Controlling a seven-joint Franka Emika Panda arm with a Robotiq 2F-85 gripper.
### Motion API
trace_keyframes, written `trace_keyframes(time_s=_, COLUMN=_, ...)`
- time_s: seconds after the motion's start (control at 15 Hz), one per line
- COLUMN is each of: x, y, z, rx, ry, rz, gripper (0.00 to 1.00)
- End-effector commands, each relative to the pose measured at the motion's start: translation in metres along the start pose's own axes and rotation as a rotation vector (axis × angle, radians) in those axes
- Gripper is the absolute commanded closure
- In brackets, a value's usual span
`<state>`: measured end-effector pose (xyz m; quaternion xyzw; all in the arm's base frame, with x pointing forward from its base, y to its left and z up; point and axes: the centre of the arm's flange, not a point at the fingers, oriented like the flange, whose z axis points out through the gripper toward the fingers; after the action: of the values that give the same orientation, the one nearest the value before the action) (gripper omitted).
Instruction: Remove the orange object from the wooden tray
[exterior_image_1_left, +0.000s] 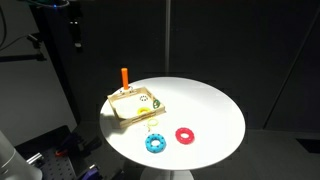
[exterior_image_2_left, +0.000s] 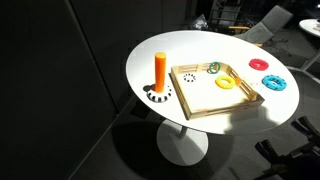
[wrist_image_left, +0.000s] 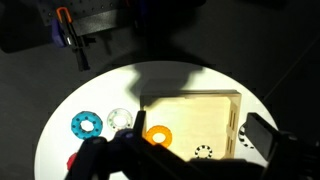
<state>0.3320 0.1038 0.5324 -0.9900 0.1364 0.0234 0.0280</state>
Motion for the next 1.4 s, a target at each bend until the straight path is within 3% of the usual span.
trace_keyframes(time_s=0.0, x=0.042, y=0.000, z=0.031, rx=-0.045, ry=0.052, rz=0.065, gripper=0.00)
trace_keyframes(time_s=0.73, x=0.151, y=0.000, z=0.155, rx=-0.046, ry=0.112, rz=0.095, gripper=0.00)
trace_keyframes(time_s=1.2, x=0.192, y=0.007, z=0.220, rx=-0.053, ry=0.093, rz=0.095, gripper=0.00)
trace_keyframes(time_s=1.33, x=0.178, y=0.013, z=0.220, rx=-0.047, ry=0.079, rz=0.083, gripper=0.00)
